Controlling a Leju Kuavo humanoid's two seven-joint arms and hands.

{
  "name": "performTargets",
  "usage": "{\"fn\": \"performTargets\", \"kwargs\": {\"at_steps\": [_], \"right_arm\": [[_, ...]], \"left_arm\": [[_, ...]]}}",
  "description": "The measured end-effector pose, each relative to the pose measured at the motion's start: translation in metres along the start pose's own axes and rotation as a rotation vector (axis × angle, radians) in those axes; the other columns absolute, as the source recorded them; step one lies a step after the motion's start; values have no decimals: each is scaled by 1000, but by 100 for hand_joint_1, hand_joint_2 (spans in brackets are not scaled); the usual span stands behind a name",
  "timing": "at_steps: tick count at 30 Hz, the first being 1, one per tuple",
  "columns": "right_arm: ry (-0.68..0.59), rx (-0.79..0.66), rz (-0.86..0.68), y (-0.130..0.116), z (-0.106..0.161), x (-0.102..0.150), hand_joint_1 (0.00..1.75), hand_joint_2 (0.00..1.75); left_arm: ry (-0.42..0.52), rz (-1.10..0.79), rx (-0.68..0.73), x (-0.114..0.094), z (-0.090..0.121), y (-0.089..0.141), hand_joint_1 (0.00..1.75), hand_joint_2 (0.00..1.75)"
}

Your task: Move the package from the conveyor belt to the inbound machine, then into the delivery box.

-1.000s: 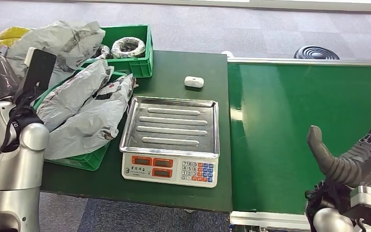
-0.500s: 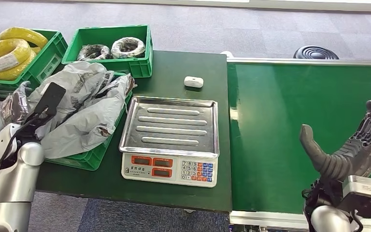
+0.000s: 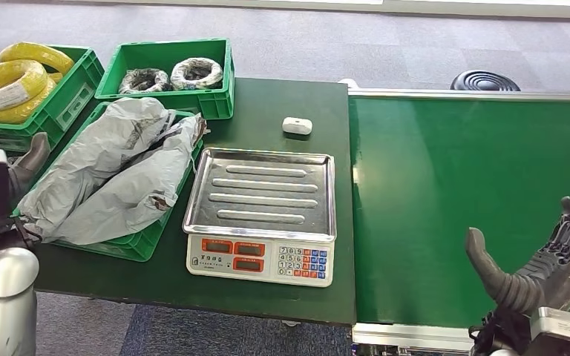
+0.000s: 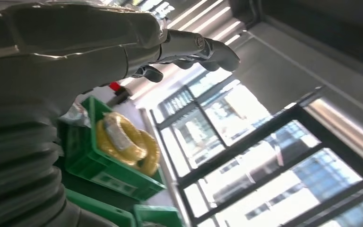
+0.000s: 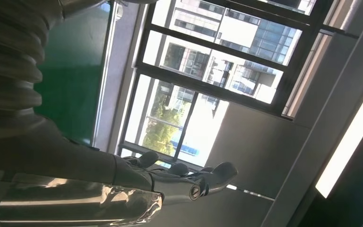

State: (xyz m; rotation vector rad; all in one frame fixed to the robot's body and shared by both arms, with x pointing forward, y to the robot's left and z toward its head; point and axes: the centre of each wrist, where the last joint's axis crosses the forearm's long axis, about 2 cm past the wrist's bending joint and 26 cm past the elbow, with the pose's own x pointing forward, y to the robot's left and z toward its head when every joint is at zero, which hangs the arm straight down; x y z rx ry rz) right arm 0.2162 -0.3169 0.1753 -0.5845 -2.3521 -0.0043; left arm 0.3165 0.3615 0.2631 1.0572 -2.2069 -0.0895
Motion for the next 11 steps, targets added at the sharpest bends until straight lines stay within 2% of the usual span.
{"fn": "performTargets", "kwargs": {"at_steps": [4,7,9,11], "right_arm": [[23,30,18,-2,7,0,0,175],[61,54,43,-10,19,0,0,175],[85,70,61,-17,30,1,0,175],[96,78,71,-21,35,2,0,175]], "left_arm": [[-90,136,-37,16,24,7,0,175],[-136,305,-127,26,63,14,0,175],[-155,353,-161,31,93,22,0,175],[-159,365,-173,35,109,27,0,175]]}}
